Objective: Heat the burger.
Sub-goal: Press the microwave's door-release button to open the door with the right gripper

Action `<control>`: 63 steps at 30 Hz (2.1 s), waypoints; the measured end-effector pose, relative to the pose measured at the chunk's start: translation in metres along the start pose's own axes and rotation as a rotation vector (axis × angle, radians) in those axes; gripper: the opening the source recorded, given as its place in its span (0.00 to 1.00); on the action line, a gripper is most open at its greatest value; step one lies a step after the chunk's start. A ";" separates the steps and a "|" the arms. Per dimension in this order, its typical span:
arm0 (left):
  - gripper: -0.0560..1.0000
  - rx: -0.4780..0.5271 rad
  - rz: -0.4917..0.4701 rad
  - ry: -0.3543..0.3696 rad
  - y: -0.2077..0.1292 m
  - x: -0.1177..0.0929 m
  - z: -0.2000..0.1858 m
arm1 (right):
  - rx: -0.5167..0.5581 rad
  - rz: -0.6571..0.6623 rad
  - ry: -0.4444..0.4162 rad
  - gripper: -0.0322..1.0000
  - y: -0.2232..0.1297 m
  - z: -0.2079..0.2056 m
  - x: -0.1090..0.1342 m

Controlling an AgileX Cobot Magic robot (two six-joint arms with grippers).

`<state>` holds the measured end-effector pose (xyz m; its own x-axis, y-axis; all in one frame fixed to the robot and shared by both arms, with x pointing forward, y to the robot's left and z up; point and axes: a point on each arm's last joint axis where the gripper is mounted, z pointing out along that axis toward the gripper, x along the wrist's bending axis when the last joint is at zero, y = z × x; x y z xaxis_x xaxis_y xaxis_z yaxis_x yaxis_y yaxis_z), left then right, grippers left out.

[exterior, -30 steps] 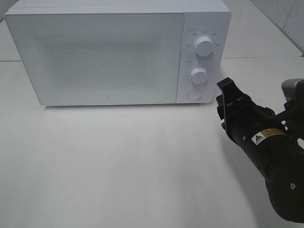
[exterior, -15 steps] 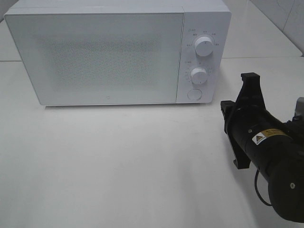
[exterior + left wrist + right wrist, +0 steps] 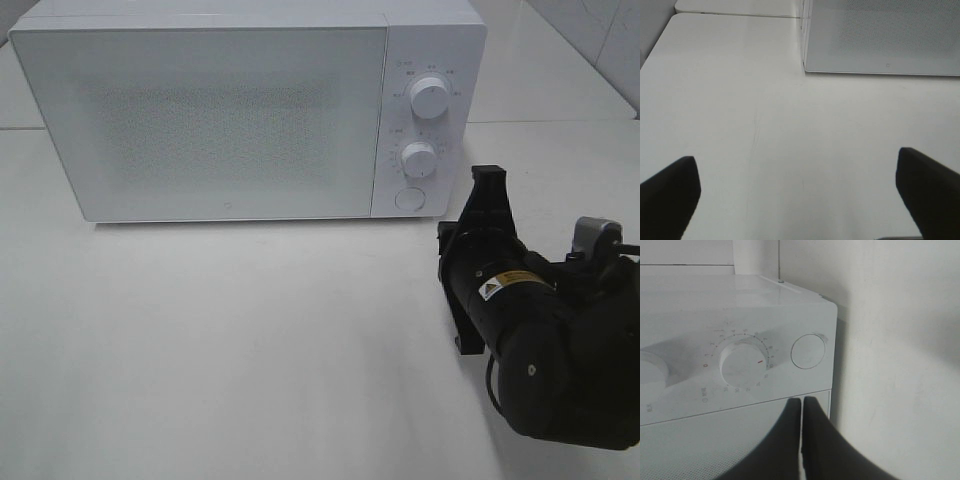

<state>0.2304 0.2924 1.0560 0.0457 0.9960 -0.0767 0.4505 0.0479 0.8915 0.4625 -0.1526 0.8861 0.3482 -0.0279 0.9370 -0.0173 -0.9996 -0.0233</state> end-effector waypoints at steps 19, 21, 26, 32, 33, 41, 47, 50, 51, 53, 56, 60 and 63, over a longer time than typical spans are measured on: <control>0.99 0.000 0.000 0.000 0.000 0.000 0.000 | 0.046 0.044 -0.065 0.05 -0.017 0.070 0.008; 0.99 0.000 0.000 0.000 0.000 0.000 0.000 | 0.034 0.053 -0.068 0.05 -0.018 0.081 0.007; 0.99 0.000 0.000 0.000 0.000 0.000 0.000 | 0.018 0.069 -0.077 0.05 -0.017 0.095 0.007; 0.99 0.000 0.000 0.000 0.000 0.000 0.000 | 0.003 0.068 -0.076 0.05 -0.016 0.108 0.009; 0.99 0.000 0.000 0.000 0.000 0.000 0.000 | 0.003 0.068 -0.076 0.05 -0.016 0.108 0.009; 0.99 0.000 0.000 0.000 0.000 0.000 0.000 | -0.019 0.063 -0.094 0.05 -0.015 0.114 0.000; 0.99 0.000 0.000 0.000 0.000 0.000 0.000 | -0.034 0.057 -0.092 0.05 -0.013 0.114 0.000; 0.99 0.000 0.000 0.000 0.000 0.000 0.000 | -0.038 0.056 -0.082 0.05 -0.013 0.115 0.001; 0.99 0.000 0.000 0.000 0.000 0.000 0.000 | -0.041 0.060 -0.079 0.05 -0.013 0.115 0.002; 0.99 0.000 0.000 0.000 0.000 0.000 0.000 | -0.044 0.065 -0.078 0.05 -0.014 0.117 0.002; 0.99 0.000 0.000 0.000 0.000 0.000 0.000 | -0.048 0.069 -0.076 0.05 -0.016 0.122 0.000; 0.99 0.000 0.000 0.000 0.000 0.000 0.000 | -0.058 0.073 -0.066 0.05 -0.017 0.123 -0.001; 0.99 0.000 0.000 0.000 0.000 0.000 0.000 | -0.062 0.073 -0.055 0.05 -0.018 0.125 0.000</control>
<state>0.2304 0.2924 1.0560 0.0457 0.9960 -0.0767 0.4505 0.0479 0.8915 0.5796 -0.1357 0.8433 0.3951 -0.1028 0.9129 -0.1024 -0.9925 -0.0675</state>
